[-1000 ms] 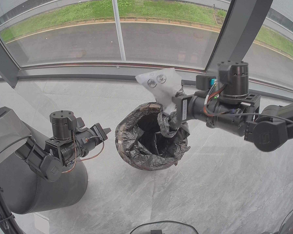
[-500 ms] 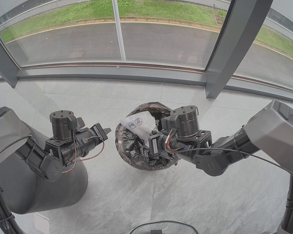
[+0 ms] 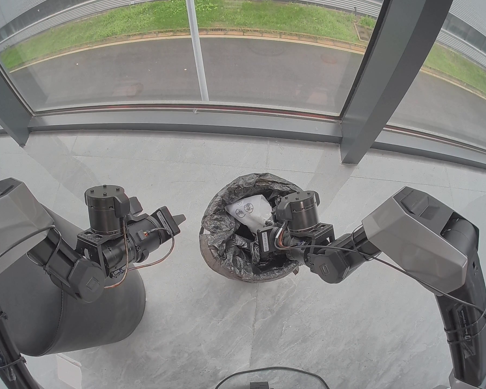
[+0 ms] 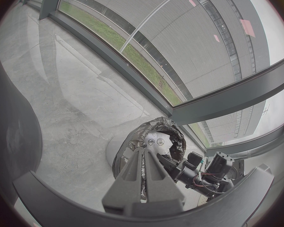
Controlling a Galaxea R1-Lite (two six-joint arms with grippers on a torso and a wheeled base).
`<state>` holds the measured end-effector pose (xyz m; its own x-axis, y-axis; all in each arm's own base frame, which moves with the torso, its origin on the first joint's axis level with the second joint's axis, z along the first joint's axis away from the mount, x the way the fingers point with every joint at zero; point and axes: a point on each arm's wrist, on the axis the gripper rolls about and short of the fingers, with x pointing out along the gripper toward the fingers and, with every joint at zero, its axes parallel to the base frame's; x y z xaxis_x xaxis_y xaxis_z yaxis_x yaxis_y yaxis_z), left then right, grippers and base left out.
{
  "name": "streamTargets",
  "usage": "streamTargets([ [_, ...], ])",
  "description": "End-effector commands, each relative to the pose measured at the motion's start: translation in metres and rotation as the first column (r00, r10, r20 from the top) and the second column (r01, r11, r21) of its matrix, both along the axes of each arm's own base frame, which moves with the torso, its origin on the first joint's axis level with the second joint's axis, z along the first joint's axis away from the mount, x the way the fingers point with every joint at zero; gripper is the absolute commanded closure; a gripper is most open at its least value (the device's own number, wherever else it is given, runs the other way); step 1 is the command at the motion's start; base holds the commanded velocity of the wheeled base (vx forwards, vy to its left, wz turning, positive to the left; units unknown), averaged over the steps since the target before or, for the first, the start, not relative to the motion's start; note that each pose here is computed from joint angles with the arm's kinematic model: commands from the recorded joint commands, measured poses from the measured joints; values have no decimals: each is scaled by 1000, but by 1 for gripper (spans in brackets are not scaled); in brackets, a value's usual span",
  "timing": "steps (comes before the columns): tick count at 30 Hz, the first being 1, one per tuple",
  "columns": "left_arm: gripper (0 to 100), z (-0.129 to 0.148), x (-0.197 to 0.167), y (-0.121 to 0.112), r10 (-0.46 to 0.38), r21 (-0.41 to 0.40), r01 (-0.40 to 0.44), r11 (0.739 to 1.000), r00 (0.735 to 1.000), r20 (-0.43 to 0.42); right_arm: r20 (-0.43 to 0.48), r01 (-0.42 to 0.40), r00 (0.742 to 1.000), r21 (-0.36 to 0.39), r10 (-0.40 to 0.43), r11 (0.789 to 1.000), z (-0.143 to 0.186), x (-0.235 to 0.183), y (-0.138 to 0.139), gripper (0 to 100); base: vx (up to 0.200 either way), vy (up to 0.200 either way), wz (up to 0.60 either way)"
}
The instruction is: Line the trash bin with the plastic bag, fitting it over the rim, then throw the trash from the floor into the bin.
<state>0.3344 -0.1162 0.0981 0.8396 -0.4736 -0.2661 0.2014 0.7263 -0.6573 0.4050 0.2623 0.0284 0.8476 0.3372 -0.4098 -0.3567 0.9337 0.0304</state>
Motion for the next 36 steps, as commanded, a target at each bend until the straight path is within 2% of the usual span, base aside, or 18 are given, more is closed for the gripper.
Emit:
streamTargets([
  [1, 100, -2, 1, -1, -1, 2, 1, 1000, 1000, -7, -13, 14, 1000, -10, -14, 1000, -17, 11, -2, 100, 0, 0, 0],
  [8, 100, -2, 1, -1, -1, 2, 1, 1000, 1000, -7, 5, 31, 1000, -8, -31, 999, -12, 11, 0, 100, 0, 0, 0],
  [9, 100, -2, 0, 0, -1, 1, 1, 1000, 1000, -5, 12, 37, 999, -6, -37, 999, -10, 11, 0, 0, 0, 0, 0],
  [17, 100, -2, 1, -1, -1, 2, 1, 1000, 1000, -7, 74, 39, 996, 43, -42, 998, 26, 5, 4, 0, 0, 0, 0],
  [22, 100, -2, 0, 0, -1, 1, 1, 1000, 1000, -5, 124, 6, 992, 77, -15, 997, 59, -9, 13, 0, 0, 0, 0],
  [28, 100, 5, -3, 0, -3, -4, 3, 1000, 1000, 12, 206, -16, 979, 132, -12, 991, 115, -34, 14, 0, 0, 0, 0],
  [29, 100, 15, -9, -4, -12, -11, 12, 1000, 999, 38, 231, -10, 973, 148, -24, 989, 134, -44, 9, 0, 0, 0, 0],
  [33, 100, 41, -30, -5, -28, -11, 30, 999, 994, 109, 280, 4, 958, 173, -53, 985, 175, -69, -13, 0, 0, 0, 0],
  [34, 100, 54, -44, -6, -40, 10, 38, 999, 987, 158, 298, 17, 952, 179, -70, 984, 191, -84, -25, 0, 0, 0, 0],
  [36, 100, 72, -71, -6, -41, 106, 14, 994, 965, 260, 330, 70, 936, 163, -121, 984, 214, -108, -55, 0, 0, 0, 0],
])
